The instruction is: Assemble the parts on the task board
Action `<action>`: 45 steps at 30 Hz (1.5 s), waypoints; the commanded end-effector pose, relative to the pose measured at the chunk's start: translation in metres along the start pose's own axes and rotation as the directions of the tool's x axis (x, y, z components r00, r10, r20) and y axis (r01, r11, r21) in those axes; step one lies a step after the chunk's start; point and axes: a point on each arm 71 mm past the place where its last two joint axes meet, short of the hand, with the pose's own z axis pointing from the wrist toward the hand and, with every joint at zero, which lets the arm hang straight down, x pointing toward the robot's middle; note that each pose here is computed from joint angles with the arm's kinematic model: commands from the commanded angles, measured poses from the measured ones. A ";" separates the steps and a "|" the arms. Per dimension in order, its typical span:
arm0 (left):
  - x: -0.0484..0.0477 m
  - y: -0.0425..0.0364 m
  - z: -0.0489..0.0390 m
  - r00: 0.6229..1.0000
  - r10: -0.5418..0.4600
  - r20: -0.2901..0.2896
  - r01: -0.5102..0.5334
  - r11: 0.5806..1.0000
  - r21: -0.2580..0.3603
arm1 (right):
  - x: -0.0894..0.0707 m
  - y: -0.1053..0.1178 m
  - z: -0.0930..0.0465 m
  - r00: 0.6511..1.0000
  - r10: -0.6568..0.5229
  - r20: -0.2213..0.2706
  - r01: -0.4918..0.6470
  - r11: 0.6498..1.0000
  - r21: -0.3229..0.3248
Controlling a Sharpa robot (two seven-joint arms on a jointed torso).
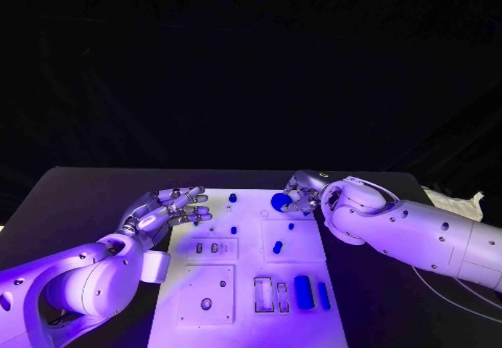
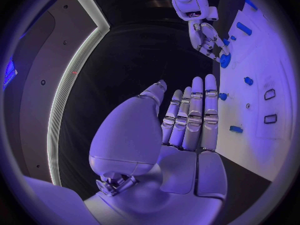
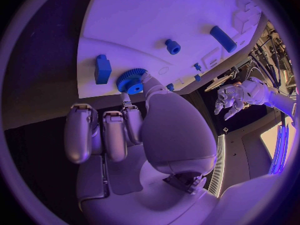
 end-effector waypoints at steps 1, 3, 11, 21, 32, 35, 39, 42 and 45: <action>0.0028 -0.0006 0.0007 1.000 -0.012 -0.022 0.012 1.000 0.003 | 0.003 0.000 0.001 1.000 -0.013 -0.022 0.014 1.000 0.013; 0.0029 -0.0005 0.0009 1.000 -0.012 -0.023 0.012 1.000 0.002 | 0.004 0.000 0.002 1.000 -0.013 -0.025 0.014 1.000 0.014; 0.0032 -0.0002 0.0013 1.000 -0.013 -0.025 0.013 1.000 0.001 | 0.005 0.001 0.005 0.999 -0.016 -0.030 0.016 1.000 0.014; 0.0032 -0.0001 0.0012 1.000 -0.014 -0.027 0.014 1.000 -0.002 | 0.005 0.005 0.005 1.000 -0.017 -0.024 0.017 1.000 0.004; 0.0028 0.0004 0.0016 0.999 -0.015 -0.029 0.015 1.000 -0.008 | 0.002 0.009 0.005 0.998 -0.053 0.027 0.053 0.999 -0.007; 0.0029 0.0008 0.0020 0.999 -0.016 -0.031 0.016 1.000 -0.011 | 0.002 0.011 0.005 0.997 -0.067 0.032 0.067 0.998 -0.011; 0.0032 0.0013 0.0025 0.999 -0.017 -0.034 0.017 1.000 -0.014 | 0.003 0.014 0.005 0.995 -0.090 0.034 0.090 0.996 -0.017; 0.0031 0.0016 0.0027 0.999 -0.018 -0.035 0.017 1.000 -0.016 | 0.003 0.016 0.005 0.992 -0.119 0.041 0.120 0.993 -0.023; 0.0032 0.0019 0.0031 0.999 -0.018 -0.035 0.017 1.000 -0.018 | 0.003 0.018 0.006 0.988 -0.143 0.049 0.145 0.989 -0.025</action>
